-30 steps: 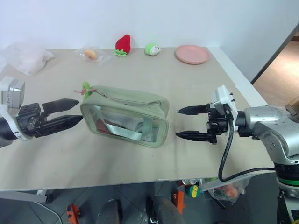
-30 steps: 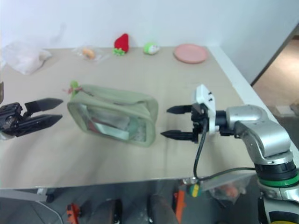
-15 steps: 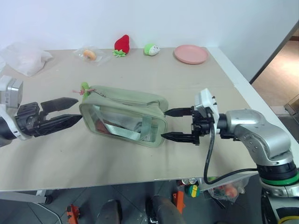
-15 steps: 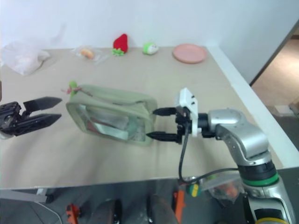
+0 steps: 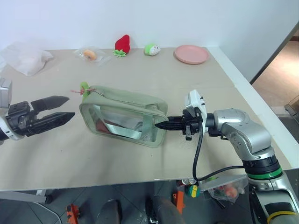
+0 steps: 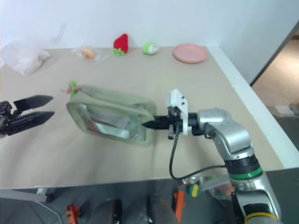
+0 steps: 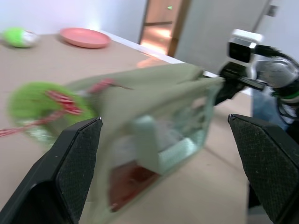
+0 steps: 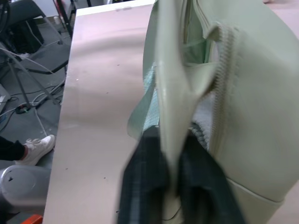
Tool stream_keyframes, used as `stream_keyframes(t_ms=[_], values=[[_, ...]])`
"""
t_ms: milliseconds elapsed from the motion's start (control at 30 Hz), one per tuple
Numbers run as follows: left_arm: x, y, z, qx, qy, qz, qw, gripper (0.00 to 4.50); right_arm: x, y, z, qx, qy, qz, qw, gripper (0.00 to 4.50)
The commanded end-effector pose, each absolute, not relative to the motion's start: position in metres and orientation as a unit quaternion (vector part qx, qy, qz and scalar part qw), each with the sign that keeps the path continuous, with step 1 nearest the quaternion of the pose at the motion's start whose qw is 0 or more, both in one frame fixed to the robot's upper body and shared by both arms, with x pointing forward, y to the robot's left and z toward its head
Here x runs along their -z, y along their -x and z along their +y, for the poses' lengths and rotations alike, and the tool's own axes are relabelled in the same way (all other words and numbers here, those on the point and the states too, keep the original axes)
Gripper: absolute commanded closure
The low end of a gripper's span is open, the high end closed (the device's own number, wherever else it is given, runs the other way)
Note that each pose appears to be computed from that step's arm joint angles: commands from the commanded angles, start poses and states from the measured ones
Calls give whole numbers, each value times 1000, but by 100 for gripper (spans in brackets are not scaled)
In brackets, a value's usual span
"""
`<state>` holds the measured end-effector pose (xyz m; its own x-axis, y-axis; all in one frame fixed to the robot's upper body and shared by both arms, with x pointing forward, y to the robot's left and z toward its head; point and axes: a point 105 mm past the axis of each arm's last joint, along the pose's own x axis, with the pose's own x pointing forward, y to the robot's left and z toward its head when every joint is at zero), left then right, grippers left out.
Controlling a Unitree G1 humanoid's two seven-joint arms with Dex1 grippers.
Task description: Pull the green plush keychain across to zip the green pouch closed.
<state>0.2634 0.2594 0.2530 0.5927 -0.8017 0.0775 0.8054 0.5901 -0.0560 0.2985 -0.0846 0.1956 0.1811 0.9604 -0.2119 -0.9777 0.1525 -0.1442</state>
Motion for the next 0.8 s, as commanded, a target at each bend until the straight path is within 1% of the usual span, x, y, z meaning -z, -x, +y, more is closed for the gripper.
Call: stream_keyframes(t_ms=[33, 133, 233, 467, 567, 800], values=[[-255, -291, 284, 372, 69, -35, 925, 0, -199, -302, -80, -632, 159, 19, 759, 447], [-255, -299, 279, 383, 121, -28, 916, 0, -196, -301, -78, -636, 161, 21, 755, 447], [-246, -305, 273, 389, 181, -7, 903, 0, -196, -300, -77, -636, 161, 18, 754, 447], [-223, -328, 268, 365, 306, 30, 879, 0, -197, -300, -77, -629, 157, 13, 762, 447], [-219, -334, 267, 360, 331, 34, 872, 0, -197, -299, -78, -625, 156, 12, 765, 447], [-210, -338, 240, 394, 356, 54, 846, 0, -198, -296, -81, -617, 151, 12, 772, 447]])
